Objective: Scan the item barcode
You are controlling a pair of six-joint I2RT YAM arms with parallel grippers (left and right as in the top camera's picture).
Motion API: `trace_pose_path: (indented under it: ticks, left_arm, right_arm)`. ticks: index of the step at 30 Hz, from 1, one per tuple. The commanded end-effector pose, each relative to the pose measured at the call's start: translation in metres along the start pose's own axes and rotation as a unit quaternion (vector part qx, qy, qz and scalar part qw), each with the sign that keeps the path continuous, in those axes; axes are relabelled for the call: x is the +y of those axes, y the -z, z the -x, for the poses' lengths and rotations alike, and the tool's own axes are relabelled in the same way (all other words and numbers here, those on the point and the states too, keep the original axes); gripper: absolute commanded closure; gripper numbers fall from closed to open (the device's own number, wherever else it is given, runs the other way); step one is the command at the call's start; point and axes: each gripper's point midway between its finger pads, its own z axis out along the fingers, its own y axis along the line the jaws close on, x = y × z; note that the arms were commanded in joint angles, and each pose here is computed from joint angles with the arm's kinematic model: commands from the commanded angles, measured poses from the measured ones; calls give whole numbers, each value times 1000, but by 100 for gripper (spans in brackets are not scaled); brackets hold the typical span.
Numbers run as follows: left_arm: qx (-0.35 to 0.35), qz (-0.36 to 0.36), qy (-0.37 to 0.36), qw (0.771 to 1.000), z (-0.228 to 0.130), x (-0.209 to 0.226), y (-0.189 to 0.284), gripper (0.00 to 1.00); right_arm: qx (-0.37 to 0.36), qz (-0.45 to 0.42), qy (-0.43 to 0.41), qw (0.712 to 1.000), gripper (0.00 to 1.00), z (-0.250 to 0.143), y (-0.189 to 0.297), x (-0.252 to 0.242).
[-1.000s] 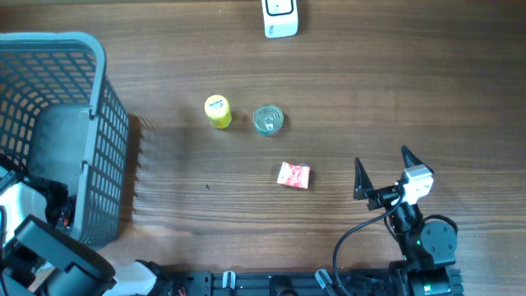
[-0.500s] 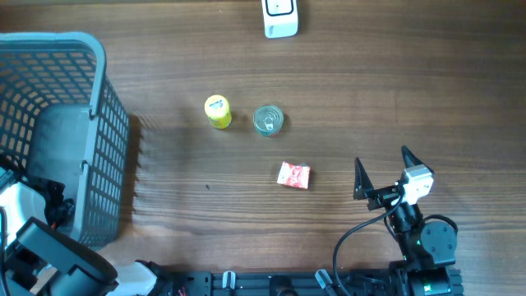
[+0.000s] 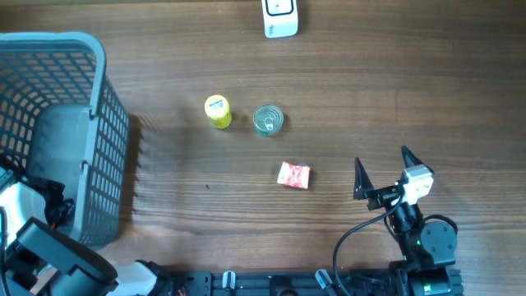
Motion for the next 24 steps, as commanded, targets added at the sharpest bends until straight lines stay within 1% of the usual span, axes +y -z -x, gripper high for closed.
trace_pose_path:
  ticks: [1, 10, 21, 24]
  left_arm:
    - [21, -32, 3, 999, -6, -10, -3, 96]
    - [-11, -151, 9, 988, 25, -51, 40, 96]
    - [-20, -219, 4, 975, 28, -70, 65, 96]
    - [-19, -225, 3, 974, 28, -72, 67, 96]
  right_arm:
    - [-3, -5, 3, 1000, 0, 1, 0, -1]
    - [-3, -5, 4, 1000, 0, 1, 0, -1]
    - [-3, -4, 4, 1000, 0, 1, 0, -1]
    - [-3, -5, 4, 1000, 0, 1, 0, -1]
